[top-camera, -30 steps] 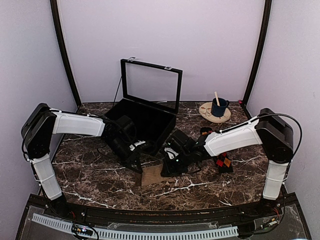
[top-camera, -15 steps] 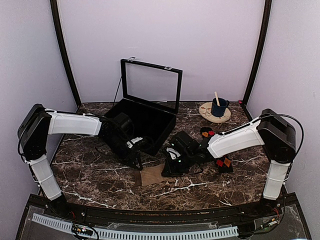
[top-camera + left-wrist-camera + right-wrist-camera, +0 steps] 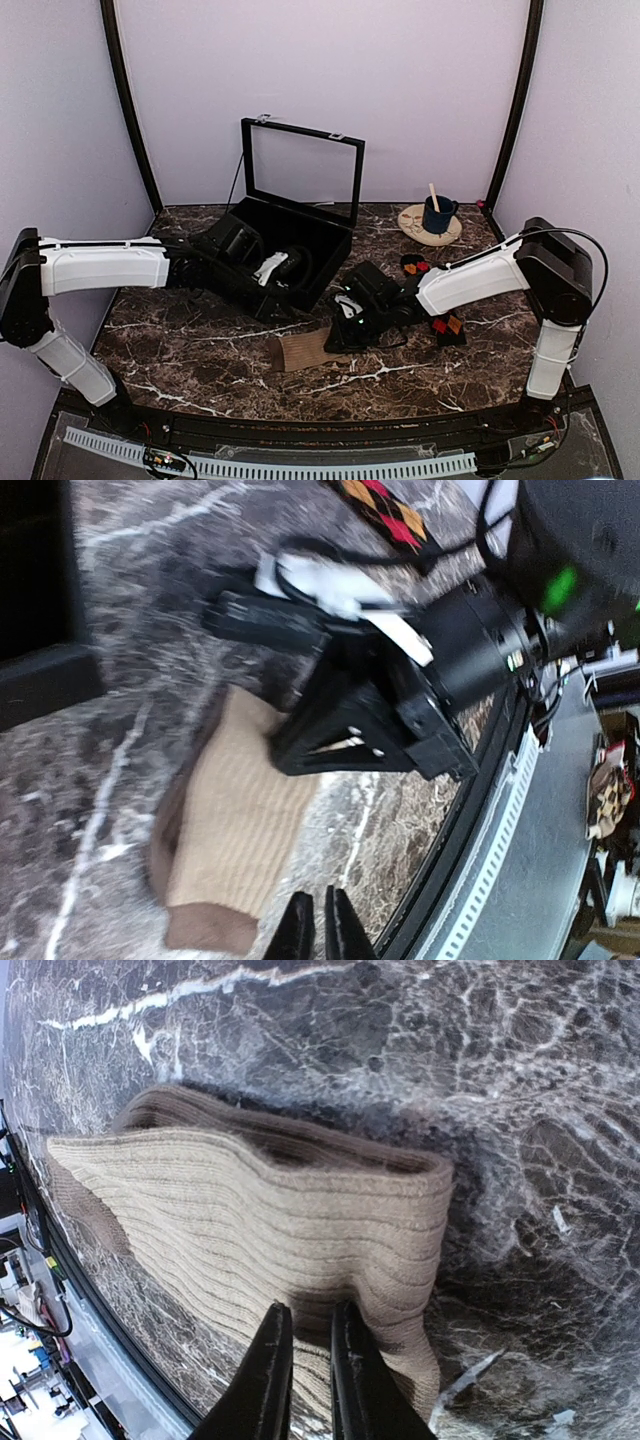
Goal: Roll the socks
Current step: Adjust the sock at the center of the board.
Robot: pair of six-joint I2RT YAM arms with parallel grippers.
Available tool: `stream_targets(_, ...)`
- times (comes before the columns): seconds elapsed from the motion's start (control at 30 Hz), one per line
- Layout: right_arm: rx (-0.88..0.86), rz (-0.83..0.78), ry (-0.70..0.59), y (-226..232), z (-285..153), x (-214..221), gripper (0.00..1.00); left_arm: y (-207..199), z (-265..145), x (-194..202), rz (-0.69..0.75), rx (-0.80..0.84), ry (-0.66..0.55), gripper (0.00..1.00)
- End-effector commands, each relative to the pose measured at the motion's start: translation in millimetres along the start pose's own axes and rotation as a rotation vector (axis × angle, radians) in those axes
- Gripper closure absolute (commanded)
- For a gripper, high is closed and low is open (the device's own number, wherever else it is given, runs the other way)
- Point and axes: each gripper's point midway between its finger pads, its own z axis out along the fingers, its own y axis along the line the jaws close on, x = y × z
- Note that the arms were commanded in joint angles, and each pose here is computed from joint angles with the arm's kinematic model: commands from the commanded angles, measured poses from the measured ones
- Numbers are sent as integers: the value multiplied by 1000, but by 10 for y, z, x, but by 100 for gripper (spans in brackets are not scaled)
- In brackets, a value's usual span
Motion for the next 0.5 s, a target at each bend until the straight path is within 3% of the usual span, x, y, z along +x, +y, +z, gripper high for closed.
stream_targets(0.0,52,48,36,-212,32,131,85,-20,326,218,-18,-1,46,95)
stream_targets(0.1,48,49,36,-221,36,146,85,54,467,269,-32,-34,41,100)
stream_targets(0.47,22,91,44,-224,26,204,85,518,727,408,-95,-203,46,100)
